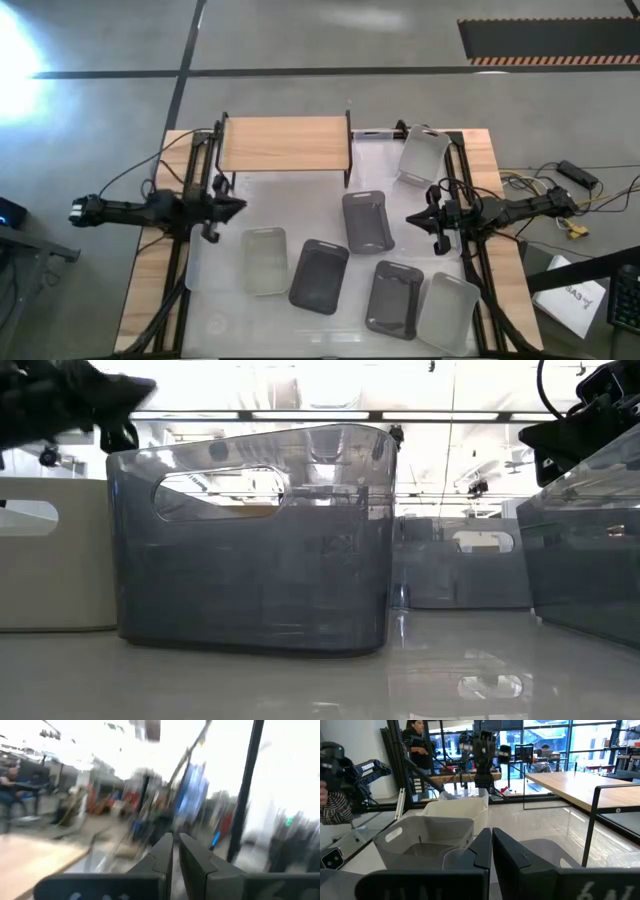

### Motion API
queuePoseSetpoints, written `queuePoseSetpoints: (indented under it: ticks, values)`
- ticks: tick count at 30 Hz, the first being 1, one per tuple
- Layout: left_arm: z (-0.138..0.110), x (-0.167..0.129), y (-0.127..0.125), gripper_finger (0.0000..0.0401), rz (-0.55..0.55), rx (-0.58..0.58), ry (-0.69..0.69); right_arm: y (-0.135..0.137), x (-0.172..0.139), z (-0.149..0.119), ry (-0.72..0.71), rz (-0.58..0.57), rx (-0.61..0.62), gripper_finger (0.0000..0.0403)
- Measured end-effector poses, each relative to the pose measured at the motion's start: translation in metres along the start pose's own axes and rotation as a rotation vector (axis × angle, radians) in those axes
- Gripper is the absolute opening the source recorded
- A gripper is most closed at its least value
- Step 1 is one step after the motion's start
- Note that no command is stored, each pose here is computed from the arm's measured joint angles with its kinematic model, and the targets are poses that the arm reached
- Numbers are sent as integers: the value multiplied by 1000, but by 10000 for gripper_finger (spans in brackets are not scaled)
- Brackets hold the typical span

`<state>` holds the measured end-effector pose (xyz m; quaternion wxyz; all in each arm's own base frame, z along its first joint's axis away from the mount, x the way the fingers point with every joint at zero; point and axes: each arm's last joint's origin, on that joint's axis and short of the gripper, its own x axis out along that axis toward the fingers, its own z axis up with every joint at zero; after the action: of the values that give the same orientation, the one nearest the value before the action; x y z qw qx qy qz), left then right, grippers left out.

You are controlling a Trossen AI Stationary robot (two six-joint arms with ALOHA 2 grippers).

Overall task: Stack baskets on shelf by color
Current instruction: Put the left gray bin on the shelf

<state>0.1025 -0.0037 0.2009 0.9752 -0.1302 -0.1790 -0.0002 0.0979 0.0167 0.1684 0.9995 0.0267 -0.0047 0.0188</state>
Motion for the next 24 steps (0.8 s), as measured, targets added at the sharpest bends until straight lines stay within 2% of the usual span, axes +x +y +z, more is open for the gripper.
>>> queuePoseSetpoints:
  ticks: [2,4,7,9,13,17,24]
  values:
    - [10,-1,-2,15,-29,-66,-107,0,0,0,0,0,0,9]
    - [20,-2,-4,15,-52,-83,-206,0,0,0,0,0,0,9]
    - [33,-6,-6,15,-35,-21,-353,0,0,0,0,0,0,9]
    - [35,-6,-6,15,-26,-16,-374,0,0,0,0,0,0,9]
    - [34,3,-7,15,-1,29,-269,0,0,0,0,0,0,9]
    - [35,22,-12,15,-43,73,-124,0,0,0,0,0,0,9]
    - [36,80,-26,15,-43,130,159,0,0,0,0,0,0,9]
